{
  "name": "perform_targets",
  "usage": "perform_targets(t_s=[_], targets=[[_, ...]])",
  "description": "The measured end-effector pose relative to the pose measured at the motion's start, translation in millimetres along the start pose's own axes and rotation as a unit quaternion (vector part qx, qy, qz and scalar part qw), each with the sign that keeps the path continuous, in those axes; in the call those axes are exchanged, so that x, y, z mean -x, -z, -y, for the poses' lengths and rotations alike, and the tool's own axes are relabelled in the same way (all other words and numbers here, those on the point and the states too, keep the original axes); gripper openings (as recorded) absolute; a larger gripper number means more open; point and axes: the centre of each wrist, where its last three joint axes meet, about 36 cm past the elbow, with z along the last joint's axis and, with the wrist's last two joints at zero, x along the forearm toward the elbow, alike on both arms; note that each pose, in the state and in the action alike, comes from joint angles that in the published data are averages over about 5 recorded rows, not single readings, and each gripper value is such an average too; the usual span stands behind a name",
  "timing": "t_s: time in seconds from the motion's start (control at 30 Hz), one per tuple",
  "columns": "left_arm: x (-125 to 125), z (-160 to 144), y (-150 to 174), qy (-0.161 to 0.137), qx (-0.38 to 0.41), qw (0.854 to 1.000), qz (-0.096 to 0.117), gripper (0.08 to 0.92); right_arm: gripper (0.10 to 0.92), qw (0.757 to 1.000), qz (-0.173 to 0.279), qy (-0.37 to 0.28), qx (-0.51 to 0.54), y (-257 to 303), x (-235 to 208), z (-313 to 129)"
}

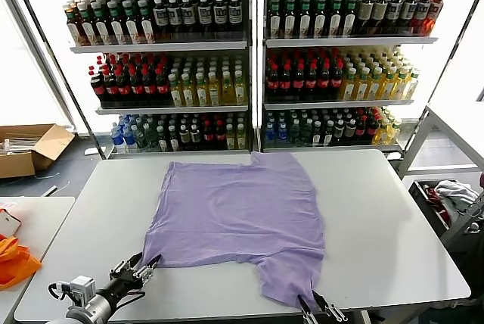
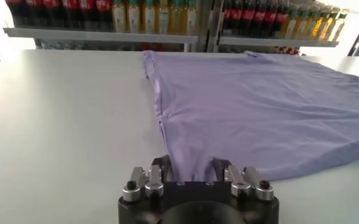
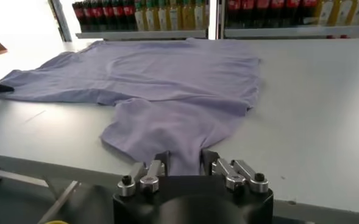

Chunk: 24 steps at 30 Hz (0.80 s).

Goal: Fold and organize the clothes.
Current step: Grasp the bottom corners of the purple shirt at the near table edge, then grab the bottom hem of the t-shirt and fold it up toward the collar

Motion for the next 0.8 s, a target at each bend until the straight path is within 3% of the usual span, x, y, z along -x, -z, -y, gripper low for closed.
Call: perform_targets(t_s=[0.17, 0.4, 0.8], targets=[[-4, 6, 0, -0.001, -0.002, 1.000, -0.003, 0.272, 0.109, 1.000, 0.017, 0.005, 0.002, 1, 3, 1], [-9, 13, 3, 0.000, 0.003, 1.000, 0.002, 0.106, 0.106, 0.996, 0.082, 0.017, 0.014, 2, 7, 4], [-32, 27, 18, 0.009, 0.011, 0.999, 0.035, 0.087, 0.106, 0.987, 0.159, 0.038, -0.005, 6, -20, 10]])
